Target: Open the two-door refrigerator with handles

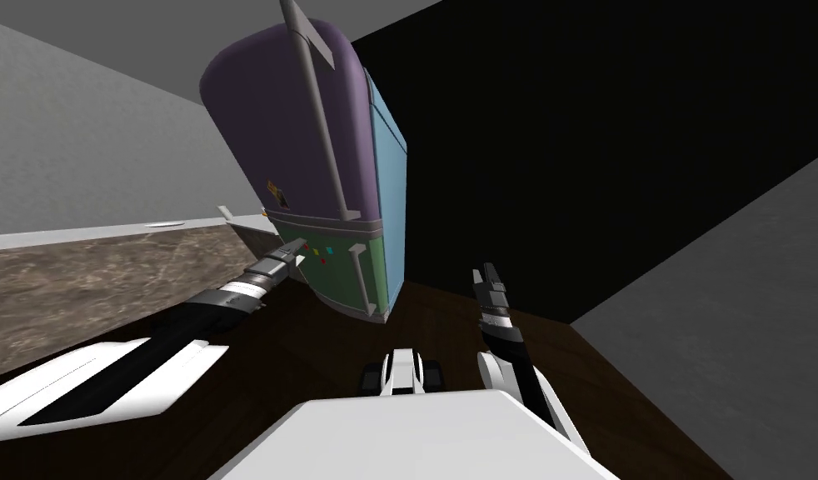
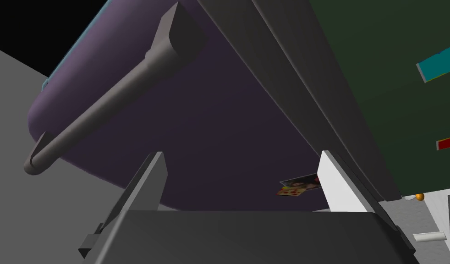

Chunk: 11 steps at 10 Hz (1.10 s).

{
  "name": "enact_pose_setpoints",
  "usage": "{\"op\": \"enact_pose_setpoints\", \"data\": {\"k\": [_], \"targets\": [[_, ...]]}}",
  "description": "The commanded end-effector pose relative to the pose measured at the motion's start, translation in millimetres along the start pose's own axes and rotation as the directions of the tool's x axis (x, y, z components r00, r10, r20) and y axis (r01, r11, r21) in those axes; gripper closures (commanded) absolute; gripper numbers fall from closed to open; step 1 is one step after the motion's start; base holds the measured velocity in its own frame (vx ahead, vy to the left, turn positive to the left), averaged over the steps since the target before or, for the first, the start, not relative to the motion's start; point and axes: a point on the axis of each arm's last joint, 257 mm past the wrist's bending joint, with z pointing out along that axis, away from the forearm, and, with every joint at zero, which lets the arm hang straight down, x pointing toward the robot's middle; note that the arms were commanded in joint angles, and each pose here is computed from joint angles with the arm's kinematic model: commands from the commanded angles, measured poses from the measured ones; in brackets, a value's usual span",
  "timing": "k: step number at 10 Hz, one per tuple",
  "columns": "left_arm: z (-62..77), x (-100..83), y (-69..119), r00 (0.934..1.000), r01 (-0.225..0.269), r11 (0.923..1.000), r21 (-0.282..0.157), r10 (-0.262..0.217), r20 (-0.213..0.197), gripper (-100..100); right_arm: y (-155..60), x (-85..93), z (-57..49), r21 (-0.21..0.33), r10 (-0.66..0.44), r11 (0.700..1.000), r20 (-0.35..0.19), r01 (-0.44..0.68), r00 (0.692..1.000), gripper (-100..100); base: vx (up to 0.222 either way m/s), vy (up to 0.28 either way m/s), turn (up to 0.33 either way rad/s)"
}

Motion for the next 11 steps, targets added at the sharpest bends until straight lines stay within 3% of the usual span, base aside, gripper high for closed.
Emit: {"op": "enact_pose_setpoints", "data": {"k": [1, 7, 11], "targets": [[4.1, -10.9, 4.2, 0.9994, -0.033, 0.9985, -0.044, 0.034, 0.003, -100, 0, 0.0, 0.0, 0.000, 0.000, 1.000, 0.000, 0.000, 1.000, 0, 0.060, -0.005, -0.046], [15.5, -35.4, -0.1, 0.9929, -0.118, 0.9868, -0.111, 0.119, 0.004, -100, 0, 0.0, 0.0, 0.000, 0.000, 1.000, 0.000, 0.000, 1.000, 0, 0.080, -0.006, -0.054], [25.3, -44.1, -22.4, 0.9824, -0.186, 0.9744, -0.127, 0.187, -0.005, -100, 0, 0.0, 0.0, 0.000, 0.000, 1.000, 0.000, 0.000, 1.000, 0, 0.073, 0.001, -0.054]]}}
